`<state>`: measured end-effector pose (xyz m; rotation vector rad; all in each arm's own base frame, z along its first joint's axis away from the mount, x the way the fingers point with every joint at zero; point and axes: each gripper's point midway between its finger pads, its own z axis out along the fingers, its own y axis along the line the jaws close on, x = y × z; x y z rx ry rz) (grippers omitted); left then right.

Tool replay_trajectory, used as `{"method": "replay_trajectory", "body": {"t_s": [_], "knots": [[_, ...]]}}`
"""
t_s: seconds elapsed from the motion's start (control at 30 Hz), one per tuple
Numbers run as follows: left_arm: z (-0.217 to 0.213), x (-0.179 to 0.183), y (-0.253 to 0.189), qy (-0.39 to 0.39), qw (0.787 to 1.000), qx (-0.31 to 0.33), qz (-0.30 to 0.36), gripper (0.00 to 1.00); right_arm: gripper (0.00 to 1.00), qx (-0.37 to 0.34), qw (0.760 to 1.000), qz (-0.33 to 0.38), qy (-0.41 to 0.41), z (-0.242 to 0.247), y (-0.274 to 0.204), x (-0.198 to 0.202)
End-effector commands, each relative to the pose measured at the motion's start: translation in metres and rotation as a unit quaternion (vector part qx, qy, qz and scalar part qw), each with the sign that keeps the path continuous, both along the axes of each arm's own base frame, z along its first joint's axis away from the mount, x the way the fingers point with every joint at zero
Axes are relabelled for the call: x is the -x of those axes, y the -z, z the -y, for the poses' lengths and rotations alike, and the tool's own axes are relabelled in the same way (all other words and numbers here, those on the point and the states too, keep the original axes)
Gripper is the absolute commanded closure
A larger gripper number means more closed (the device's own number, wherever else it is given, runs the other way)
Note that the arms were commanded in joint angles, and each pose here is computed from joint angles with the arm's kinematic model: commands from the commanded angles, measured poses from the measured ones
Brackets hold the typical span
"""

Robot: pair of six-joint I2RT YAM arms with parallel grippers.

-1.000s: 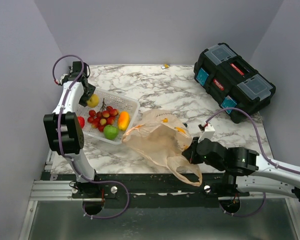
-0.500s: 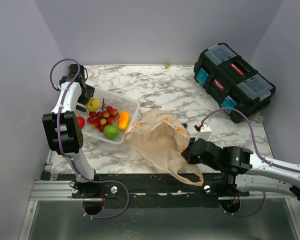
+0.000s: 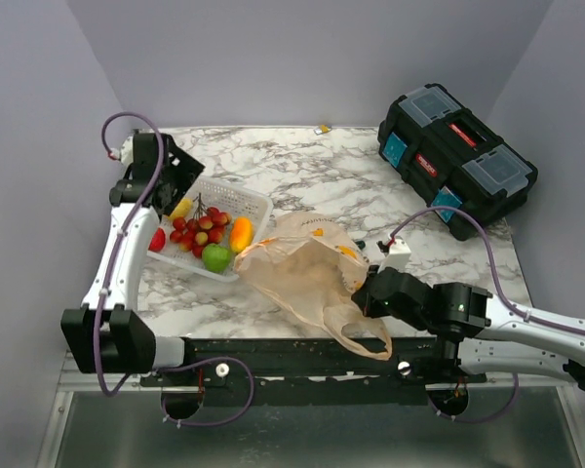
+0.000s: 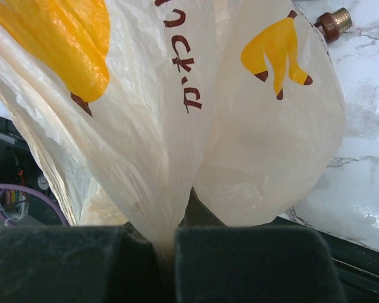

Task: Take the fake fruits out of the plastic bag
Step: Place the fake fruit in the bin, then place the plastic bag at the center of the board.

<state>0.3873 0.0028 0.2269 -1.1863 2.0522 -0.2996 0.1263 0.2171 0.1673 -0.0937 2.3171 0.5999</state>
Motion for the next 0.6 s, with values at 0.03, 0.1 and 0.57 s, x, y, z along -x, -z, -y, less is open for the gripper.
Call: {"method": "replay_trajectory", "body": {"t_s": [0.03, 0.1, 0.57], "knots": [[0.095, 0.027, -0.028, 0.253, 0.959, -0.044, 0.12, 0.07, 0.99, 0.012, 0.999, 0.029, 0.011, 0.0, -0.009, -0.01], [0.126, 0.05, -0.037, 0.34, 0.925, -0.039, 0.166, 0.08, 0.99, 0.019, 0.999, 0.034, 0.012, -0.001, -0.009, -0.013], [0.174, 0.186, -0.134, 0.556, 0.72, -0.095, 0.405, 0.15, 0.99, 0.091, 0.985, 0.142, -0.043, -0.048, -0.061, -0.052]]}}
